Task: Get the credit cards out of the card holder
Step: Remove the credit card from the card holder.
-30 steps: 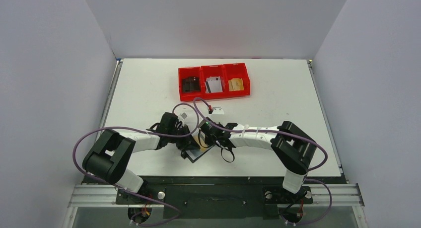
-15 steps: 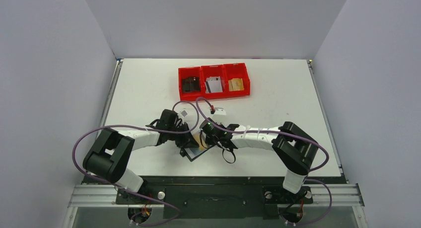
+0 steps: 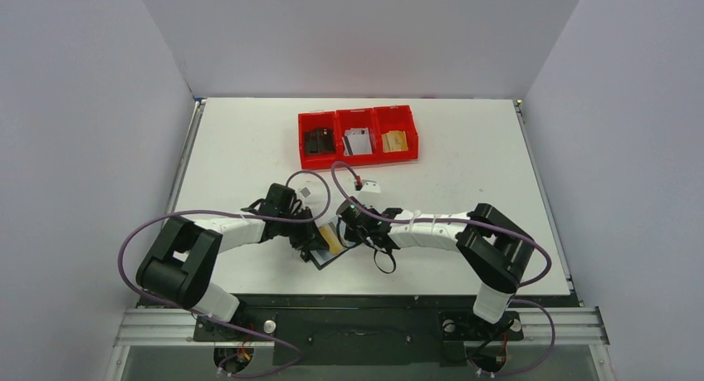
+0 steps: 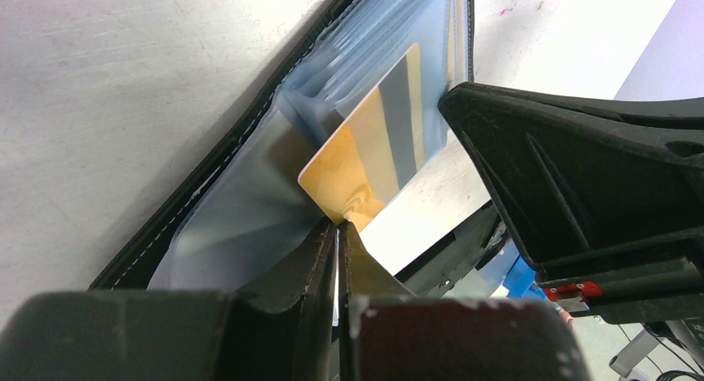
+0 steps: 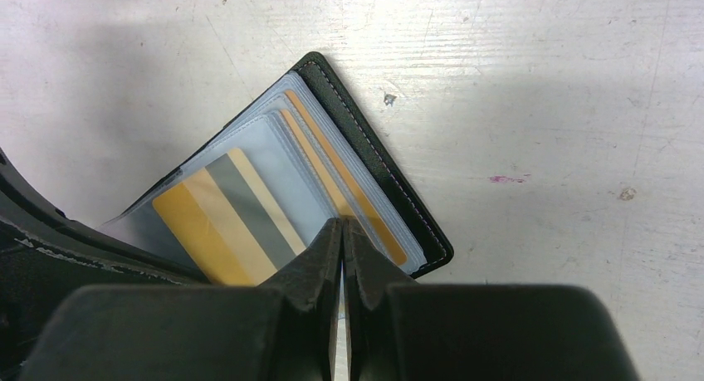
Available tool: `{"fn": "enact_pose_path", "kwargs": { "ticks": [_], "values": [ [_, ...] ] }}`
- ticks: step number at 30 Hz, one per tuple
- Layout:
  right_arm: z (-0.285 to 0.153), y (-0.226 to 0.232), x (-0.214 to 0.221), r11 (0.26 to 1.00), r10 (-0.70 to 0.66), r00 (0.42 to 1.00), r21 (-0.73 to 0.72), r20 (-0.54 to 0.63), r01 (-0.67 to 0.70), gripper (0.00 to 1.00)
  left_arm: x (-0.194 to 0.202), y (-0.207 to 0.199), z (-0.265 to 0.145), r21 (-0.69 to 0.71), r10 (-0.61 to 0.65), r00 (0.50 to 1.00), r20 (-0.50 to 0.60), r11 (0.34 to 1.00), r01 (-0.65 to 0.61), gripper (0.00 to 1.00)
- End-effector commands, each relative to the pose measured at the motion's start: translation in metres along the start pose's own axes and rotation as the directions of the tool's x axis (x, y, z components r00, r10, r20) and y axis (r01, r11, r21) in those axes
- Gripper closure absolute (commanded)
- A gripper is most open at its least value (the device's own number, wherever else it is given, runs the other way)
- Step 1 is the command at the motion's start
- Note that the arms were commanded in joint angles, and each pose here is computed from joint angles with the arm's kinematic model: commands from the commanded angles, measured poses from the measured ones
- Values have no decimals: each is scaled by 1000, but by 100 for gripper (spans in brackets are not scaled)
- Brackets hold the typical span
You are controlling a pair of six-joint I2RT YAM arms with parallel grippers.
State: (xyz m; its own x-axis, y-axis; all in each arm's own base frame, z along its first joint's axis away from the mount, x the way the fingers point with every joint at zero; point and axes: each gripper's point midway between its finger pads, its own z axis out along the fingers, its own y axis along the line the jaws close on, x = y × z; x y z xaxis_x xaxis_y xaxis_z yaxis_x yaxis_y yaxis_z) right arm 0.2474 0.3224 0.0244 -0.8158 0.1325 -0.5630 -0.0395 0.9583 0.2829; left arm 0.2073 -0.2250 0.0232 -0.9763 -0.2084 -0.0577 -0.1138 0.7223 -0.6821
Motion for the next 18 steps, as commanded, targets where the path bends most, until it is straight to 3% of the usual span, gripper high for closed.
{"fn": "enact_pose_path", "kwargs": {
  "ticks": [1, 18],
  "values": [
    [9, -72, 42, 974, -64, 989, 208, -135, 92, 100, -5, -3, -9, -11, 17, 1000, 20, 1000, -17, 100],
    [12, -71, 43, 975, -66, 987, 202, -143, 95, 100, -4, 7, -32, -85, 16, 998, 60, 996, -11, 100]
  ]
}}
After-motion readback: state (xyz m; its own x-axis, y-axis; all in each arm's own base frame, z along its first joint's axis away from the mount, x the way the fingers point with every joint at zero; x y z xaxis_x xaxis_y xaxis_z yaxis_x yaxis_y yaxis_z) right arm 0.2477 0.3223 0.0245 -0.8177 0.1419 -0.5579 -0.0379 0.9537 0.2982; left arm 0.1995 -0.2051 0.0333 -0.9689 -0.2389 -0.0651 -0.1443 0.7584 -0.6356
